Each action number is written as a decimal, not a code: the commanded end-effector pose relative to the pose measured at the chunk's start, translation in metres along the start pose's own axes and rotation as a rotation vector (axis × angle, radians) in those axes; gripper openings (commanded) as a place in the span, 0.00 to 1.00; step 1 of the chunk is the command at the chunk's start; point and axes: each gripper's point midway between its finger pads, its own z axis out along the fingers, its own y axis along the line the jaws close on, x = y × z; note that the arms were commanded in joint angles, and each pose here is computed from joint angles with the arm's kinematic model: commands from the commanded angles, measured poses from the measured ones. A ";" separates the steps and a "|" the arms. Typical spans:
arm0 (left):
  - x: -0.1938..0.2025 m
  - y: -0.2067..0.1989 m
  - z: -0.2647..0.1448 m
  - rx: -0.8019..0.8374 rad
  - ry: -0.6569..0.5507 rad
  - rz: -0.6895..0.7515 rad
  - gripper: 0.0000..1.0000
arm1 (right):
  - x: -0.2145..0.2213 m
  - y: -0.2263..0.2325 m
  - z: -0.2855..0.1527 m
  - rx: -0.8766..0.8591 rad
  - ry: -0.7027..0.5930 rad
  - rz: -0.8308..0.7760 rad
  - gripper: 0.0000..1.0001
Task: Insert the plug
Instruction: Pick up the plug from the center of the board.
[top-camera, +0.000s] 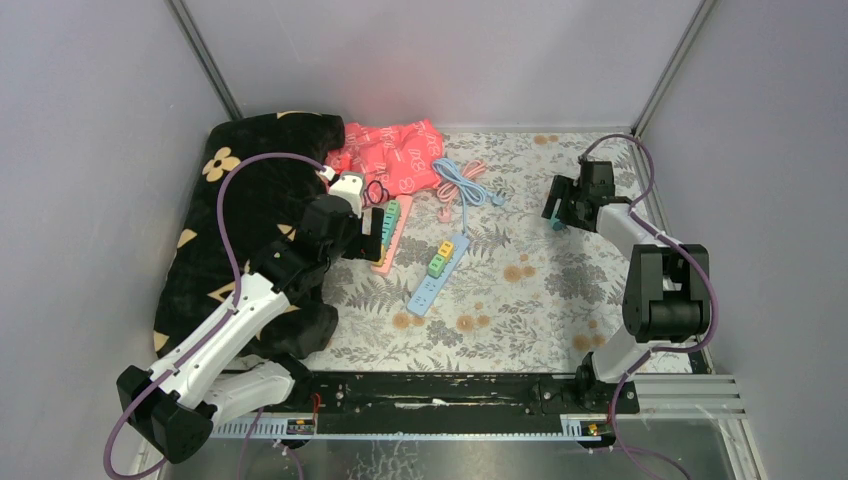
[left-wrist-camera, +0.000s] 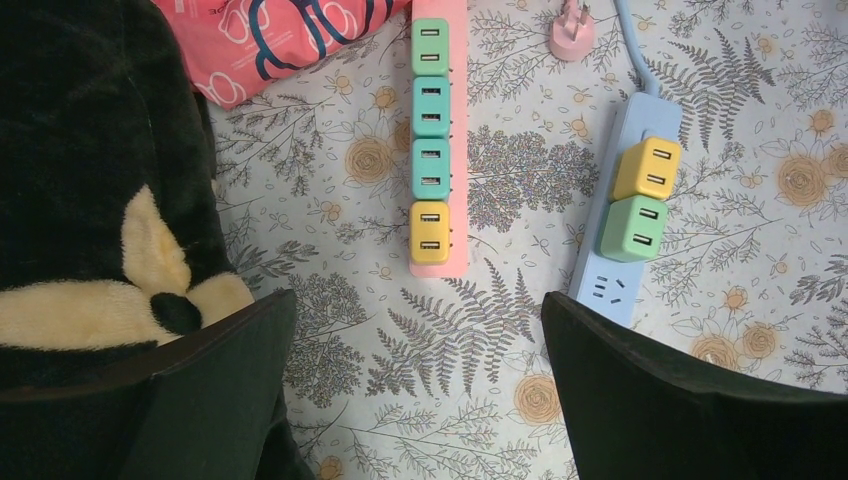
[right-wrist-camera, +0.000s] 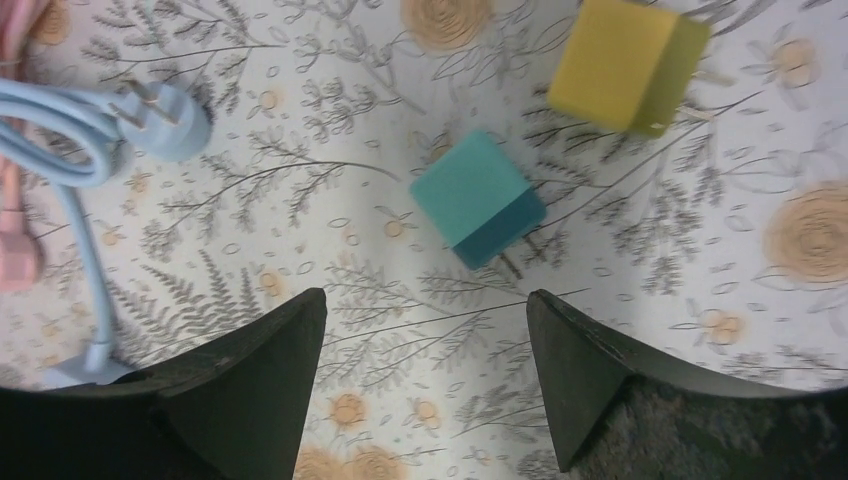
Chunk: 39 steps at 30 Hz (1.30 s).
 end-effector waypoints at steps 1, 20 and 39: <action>-0.012 0.000 0.001 0.008 -0.052 -0.010 1.00 | -0.021 -0.025 -0.009 0.126 -0.072 -0.189 0.81; -0.011 0.001 0.003 0.013 -0.045 -0.013 1.00 | 0.005 -0.017 0.048 -0.021 0.103 -0.435 0.83; -0.009 -0.002 0.005 0.031 -0.031 -0.013 1.00 | 0.019 -0.013 0.053 -0.058 0.140 -0.409 0.64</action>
